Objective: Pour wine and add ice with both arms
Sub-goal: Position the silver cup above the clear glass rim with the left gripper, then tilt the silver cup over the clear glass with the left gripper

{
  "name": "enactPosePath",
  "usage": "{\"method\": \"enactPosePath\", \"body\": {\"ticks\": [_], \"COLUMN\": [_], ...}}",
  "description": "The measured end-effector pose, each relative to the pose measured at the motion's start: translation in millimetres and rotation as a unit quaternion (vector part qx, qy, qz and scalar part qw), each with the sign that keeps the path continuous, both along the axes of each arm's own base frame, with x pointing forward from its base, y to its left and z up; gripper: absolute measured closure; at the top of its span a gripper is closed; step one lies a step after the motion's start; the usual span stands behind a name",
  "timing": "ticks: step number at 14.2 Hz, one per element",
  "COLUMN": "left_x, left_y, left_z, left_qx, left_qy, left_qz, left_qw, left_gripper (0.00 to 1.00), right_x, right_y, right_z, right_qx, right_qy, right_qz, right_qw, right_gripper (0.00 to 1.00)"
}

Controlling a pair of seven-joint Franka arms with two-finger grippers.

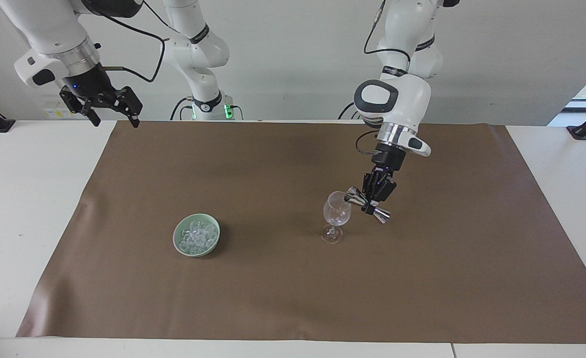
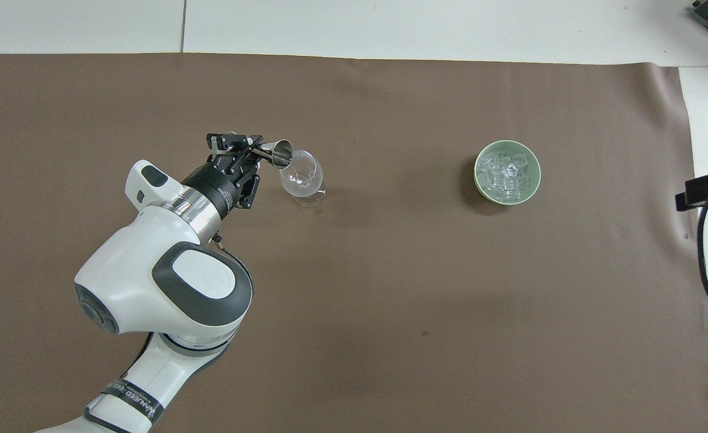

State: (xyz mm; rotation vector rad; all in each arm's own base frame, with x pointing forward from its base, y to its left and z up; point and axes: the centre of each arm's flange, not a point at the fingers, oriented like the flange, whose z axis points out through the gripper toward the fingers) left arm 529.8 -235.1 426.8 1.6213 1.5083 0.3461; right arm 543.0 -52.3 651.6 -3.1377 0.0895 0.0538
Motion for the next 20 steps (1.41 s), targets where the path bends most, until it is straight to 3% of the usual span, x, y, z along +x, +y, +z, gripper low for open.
{"method": "enactPosePath", "body": {"ticks": [8, 20], "left_x": [1.1, 0.2], "left_y": [-6.8, -6.0], "left_z": [1.5, 1.9], "left_qx": [0.045, 0.079], "left_qy": [-0.030, -0.049], "left_qz": [-0.018, -0.031], "left_qw": [0.998, 0.995], "left_gripper": [0.78, 0.78], "right_x": [0.0, 0.0], "right_y": [0.0, 0.0], "right_z": [0.0, 0.0], "right_qx": [0.000, 0.000], "right_qy": [0.000, 0.000], "right_qz": [0.000, 0.000], "right_qw": [1.000, 1.000], "right_gripper": [0.00, 0.00]}}
